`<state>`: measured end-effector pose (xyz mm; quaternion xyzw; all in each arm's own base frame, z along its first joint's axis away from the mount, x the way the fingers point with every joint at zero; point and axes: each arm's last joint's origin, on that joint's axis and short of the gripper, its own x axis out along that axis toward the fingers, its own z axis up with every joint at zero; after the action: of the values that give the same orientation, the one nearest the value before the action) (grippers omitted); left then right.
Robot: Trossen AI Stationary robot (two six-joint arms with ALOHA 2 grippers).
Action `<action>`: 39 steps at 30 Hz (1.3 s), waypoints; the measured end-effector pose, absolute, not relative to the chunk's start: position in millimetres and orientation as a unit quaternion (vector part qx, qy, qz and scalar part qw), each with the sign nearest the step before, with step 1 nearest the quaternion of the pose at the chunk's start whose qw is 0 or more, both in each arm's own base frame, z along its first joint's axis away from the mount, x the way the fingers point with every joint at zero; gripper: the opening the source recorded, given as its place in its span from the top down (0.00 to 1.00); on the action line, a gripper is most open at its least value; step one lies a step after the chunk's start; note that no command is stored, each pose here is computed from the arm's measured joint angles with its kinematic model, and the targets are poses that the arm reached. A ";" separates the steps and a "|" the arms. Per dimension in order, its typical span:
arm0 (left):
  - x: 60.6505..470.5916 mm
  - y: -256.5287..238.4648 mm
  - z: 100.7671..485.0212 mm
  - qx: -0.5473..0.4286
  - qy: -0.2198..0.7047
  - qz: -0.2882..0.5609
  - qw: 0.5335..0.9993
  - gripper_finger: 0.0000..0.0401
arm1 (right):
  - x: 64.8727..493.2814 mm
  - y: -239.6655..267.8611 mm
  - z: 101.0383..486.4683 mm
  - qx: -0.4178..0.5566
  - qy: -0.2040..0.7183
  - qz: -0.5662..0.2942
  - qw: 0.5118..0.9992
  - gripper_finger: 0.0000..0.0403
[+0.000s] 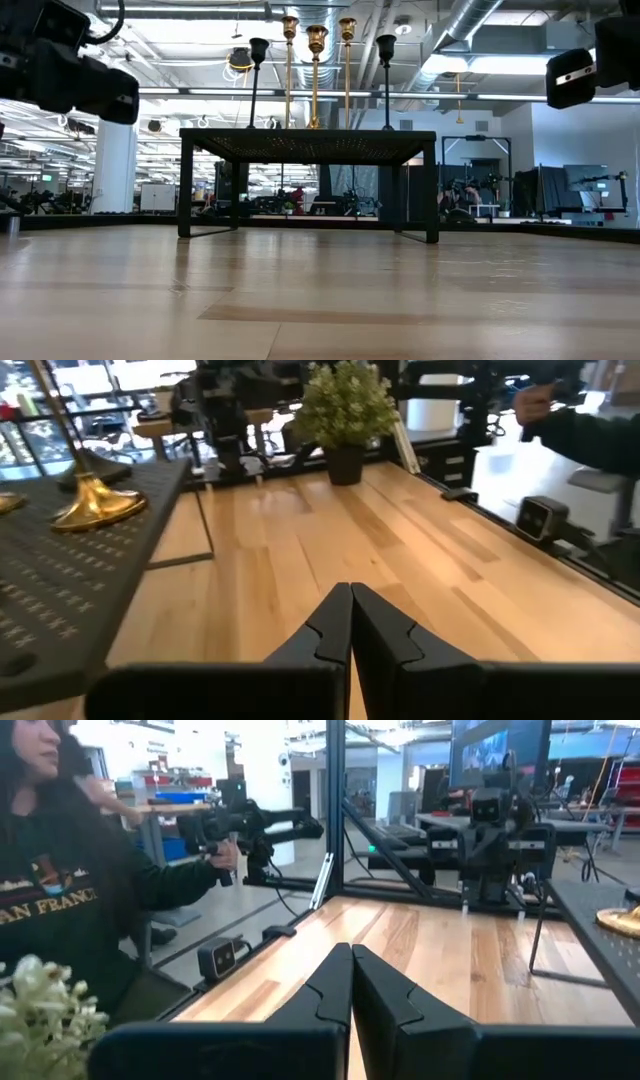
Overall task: Pick & Place candle stick holders
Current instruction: Return to Home Position
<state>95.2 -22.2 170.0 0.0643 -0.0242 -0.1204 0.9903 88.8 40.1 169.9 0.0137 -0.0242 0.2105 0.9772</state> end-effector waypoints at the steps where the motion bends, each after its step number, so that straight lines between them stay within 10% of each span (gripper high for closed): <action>1: 95.3 -22.5 169.3 0.064 -0.025 -0.126 0.990 0.98 | 88.8 40.1 169.1 0.013 -0.020 0.210 0.977 1.00; 39: 110.4 -26.6 144.7 0.074 0.111 -0.145 0.980 0.98 | 89.0 40.1 166.2 0.014 -0.002 0.210 0.978 1.00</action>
<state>110.4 -26.6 144.7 0.0736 0.1110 -0.1453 0.9804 89.0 40.1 166.2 0.0144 -0.0019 0.2098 0.9776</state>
